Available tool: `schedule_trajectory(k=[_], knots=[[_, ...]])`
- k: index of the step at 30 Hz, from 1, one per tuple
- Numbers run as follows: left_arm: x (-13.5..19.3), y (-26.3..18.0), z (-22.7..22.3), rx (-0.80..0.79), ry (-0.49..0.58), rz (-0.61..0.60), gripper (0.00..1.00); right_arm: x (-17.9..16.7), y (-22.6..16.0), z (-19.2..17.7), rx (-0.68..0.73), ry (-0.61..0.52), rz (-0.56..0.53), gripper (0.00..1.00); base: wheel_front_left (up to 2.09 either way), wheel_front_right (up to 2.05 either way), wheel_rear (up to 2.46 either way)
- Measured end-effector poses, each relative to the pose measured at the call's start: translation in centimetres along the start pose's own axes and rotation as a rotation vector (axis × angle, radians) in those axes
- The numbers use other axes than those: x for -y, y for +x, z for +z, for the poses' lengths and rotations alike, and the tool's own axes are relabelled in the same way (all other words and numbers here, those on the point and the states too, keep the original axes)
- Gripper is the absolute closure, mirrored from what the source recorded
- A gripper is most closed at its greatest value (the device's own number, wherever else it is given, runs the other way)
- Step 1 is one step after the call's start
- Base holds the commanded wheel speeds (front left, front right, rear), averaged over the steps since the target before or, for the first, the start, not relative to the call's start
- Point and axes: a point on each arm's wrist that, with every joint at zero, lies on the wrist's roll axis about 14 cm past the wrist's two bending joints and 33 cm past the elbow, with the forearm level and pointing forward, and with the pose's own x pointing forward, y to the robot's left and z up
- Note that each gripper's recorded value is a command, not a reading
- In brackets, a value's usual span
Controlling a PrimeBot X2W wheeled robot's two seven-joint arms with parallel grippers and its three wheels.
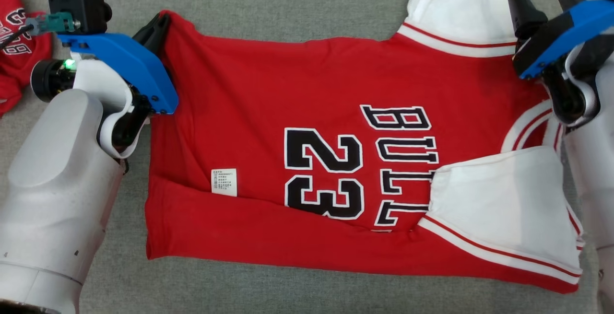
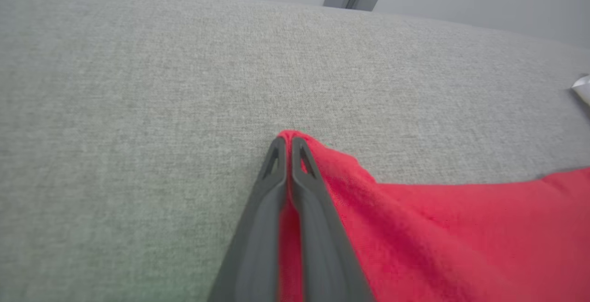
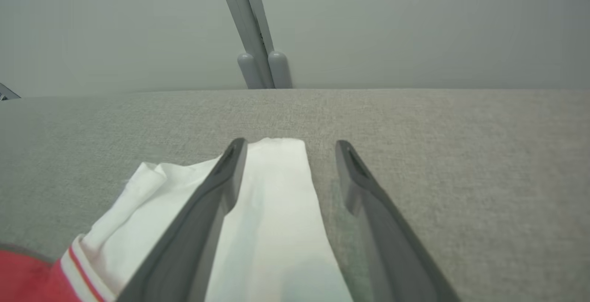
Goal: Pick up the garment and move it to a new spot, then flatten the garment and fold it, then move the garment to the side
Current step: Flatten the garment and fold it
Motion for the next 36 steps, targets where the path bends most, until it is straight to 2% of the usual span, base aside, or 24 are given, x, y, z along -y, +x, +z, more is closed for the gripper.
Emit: schedule_trajectory(k=[4,9,10,11,15,18,27,31,36], knots=[[-0.7,0.6,-0.7,-0.002,-0.005,0.01,1.0,-0.5,2.9,-2.1,-0.1,-0.019,0.013,0.0,0.0,0.0,0.0],[-1.3,0.9,-1.1,-0.009,0.0,0.014,1.0,-1.5,4.8,-4.2,-0.223,-0.057,0.035,0.0,0.0,0.0,0.0],[-1.3,1.0,-1.2,-0.009,-0.001,0.013,1.0,-1.3,5.0,-4.0,-0.234,-0.059,0.032,0.59,0.0,0.0,0.0],[-1.2,0.9,-1.1,-0.002,0.006,0.01,1.0,-1.2,5.1,-3.8,-0.25,-0.055,0.028,1.0,0.0,0.0,0.0],[-1.2,0.5,-0.3,0.034,0.023,0.01,1.0,-1.3,4.7,-1.7,-0.179,-0.058,0.034,1.0,0.0,0.0,0.0],[-1.5,-0.1,0.7,0.075,0.036,0.018,1.0,-1.3,4.0,1.3,-0.053,-0.081,0.046,1.0,0.0,0.0,0.0],[-0.8,-3.0,4.5,0.227,0.093,0.015,1.0,-0.5,-2.0,6.1,0.21,-0.094,0.058,1.0,0.0,0.0,0.0],[-0.4,-4.9,4.2,0.274,0.085,0.024,1.0,-0.8,-5.7,5.5,0.253,-0.079,0.076,1.0,0.0,0.0,0.0],[-0.4,-7.5,1.5,0.294,0.015,0.055,1.0,-0.8,-10.7,1.7,0.217,-0.056,0.069,1.0,0.0,0.0,0.0]])
